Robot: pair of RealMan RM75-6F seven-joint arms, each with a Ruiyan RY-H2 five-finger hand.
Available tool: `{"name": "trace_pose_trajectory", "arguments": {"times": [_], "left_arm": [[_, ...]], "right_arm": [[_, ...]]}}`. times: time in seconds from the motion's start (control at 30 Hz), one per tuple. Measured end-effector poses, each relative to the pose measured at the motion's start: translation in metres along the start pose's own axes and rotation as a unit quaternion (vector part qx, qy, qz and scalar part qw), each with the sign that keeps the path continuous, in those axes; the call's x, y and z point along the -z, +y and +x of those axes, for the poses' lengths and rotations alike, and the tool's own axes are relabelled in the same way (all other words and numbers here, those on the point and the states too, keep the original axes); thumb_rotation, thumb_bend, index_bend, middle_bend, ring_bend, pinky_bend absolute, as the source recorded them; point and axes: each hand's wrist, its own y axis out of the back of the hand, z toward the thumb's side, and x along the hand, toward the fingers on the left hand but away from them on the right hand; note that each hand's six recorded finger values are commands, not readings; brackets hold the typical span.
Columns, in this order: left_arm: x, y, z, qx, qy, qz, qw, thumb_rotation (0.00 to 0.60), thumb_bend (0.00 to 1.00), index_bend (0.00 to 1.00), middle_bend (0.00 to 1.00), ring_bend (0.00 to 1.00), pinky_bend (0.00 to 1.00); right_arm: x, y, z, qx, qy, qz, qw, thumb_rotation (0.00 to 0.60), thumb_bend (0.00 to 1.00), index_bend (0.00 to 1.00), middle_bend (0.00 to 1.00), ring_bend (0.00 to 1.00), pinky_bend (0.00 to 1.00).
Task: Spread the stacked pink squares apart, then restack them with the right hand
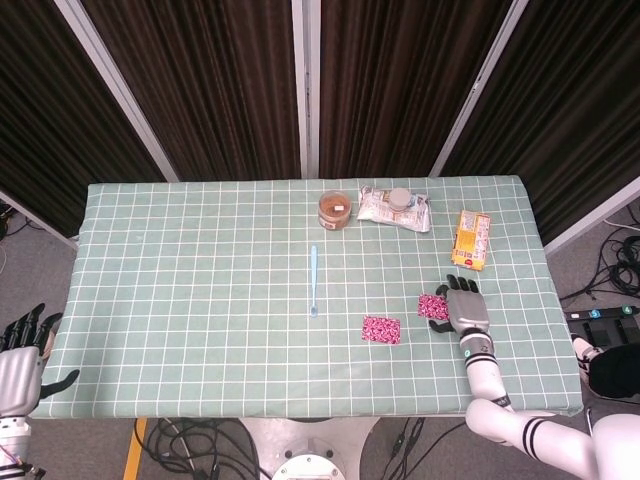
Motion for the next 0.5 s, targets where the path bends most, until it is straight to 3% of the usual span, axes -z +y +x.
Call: {"name": "trace_pose_trajectory", "arguments": {"times": [0.5], "left_arm": [[0.0001, -0.0003, -0.0007, 0.001, -0.001, -0.004, 1.0, 0.6, 0.17, 0.22, 0.15, 0.11, 0.13]], "right_arm": [[0.0035, -0.0007, 0.0009, 0.004, -0.004, -0.006, 1.0, 0.478, 0.17, 0.39, 0.05, 0.0, 0.0]]}}
